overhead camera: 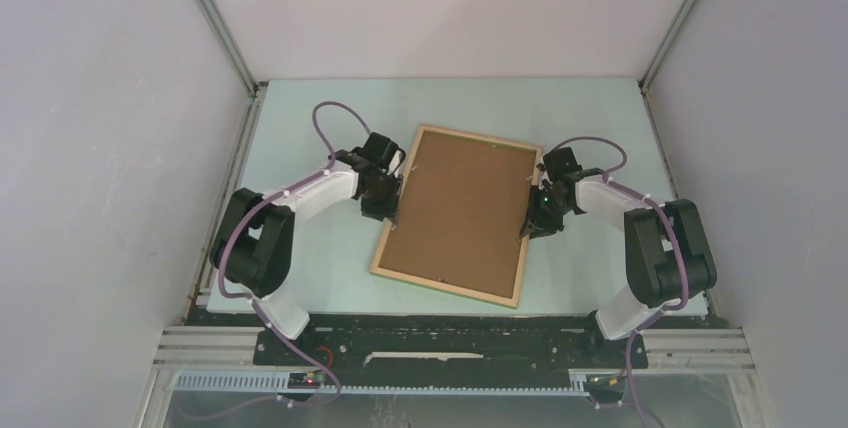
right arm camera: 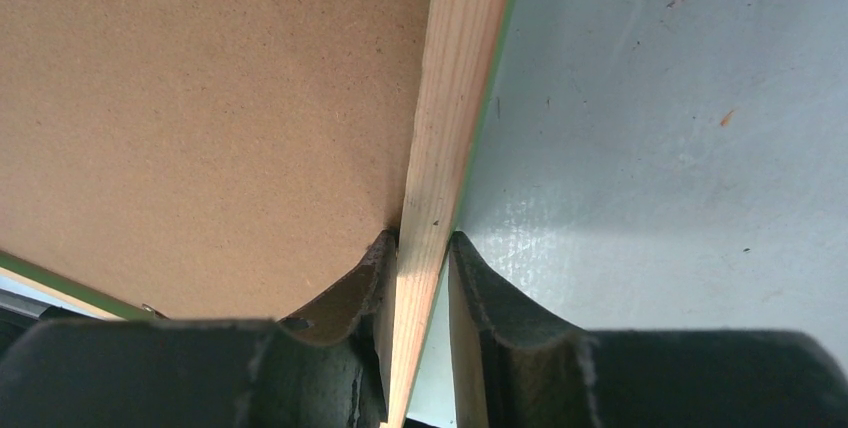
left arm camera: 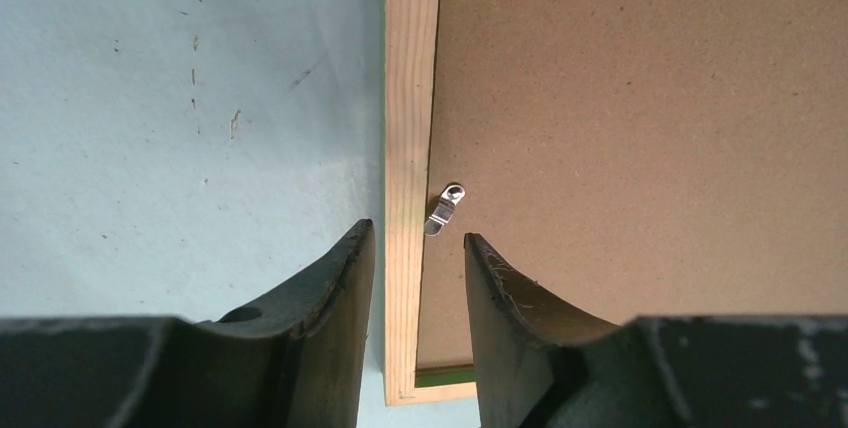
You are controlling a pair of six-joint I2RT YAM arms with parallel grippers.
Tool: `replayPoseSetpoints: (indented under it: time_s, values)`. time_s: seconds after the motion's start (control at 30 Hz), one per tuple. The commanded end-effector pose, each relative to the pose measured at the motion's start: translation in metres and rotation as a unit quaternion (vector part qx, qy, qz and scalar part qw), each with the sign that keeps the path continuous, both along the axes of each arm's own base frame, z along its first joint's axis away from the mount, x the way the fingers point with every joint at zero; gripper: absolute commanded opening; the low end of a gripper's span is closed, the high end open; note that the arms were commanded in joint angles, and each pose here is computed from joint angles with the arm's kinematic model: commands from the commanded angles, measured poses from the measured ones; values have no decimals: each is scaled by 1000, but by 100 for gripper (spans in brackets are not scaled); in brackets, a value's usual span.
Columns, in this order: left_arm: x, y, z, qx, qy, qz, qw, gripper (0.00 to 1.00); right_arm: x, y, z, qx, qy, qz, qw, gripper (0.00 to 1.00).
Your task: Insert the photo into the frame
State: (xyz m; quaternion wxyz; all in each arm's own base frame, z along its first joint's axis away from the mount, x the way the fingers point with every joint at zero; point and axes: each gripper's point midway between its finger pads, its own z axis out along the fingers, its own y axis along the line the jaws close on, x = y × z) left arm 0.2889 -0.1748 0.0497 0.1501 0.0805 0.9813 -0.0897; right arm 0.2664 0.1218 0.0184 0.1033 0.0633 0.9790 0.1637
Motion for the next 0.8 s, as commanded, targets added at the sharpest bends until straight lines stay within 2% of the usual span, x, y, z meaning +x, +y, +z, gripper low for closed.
replayPoseSetpoints:
  time_s: [0.0, 0.5, 0.77]
  values:
    - [-3, 3, -10, 9, 12, 4, 1000, 33, 19, 5, 11, 1, -45, 14, 999, 30]
    - [-5, 6, -21, 35, 24, 8, 999, 23, 19, 8, 9, 0, -39, 19, 999, 30]
    - [-2, 16, -30, 81, 27, 20, 996, 20, 19, 11, 11, 5, -43, 23, 999, 30]
